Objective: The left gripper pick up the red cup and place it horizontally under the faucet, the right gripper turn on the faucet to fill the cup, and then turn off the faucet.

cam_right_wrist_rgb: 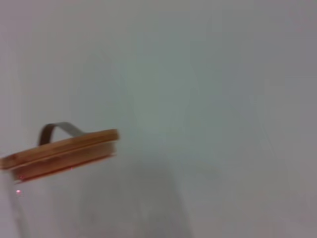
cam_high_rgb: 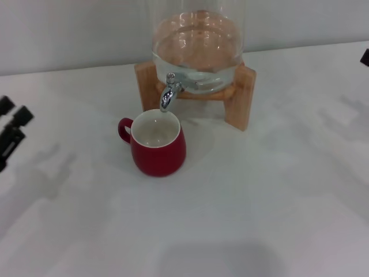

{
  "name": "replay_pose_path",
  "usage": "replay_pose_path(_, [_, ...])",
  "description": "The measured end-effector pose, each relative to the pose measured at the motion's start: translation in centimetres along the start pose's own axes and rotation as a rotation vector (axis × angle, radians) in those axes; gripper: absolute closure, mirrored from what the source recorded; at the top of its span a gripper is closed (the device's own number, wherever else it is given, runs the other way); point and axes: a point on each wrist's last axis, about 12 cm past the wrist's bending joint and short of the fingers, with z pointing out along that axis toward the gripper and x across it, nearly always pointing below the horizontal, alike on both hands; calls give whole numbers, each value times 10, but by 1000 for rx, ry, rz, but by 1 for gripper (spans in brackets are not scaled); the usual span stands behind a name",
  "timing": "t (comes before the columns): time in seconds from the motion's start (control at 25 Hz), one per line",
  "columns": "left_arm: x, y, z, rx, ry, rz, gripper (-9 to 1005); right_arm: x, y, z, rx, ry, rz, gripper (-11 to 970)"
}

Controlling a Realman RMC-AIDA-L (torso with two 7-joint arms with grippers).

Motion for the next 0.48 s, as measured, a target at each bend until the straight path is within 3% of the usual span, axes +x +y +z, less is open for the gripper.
replay_pose_path(0.48, [-4,3,-12,-79,-81,-48,367,12,17,11,-118,94,-13,164])
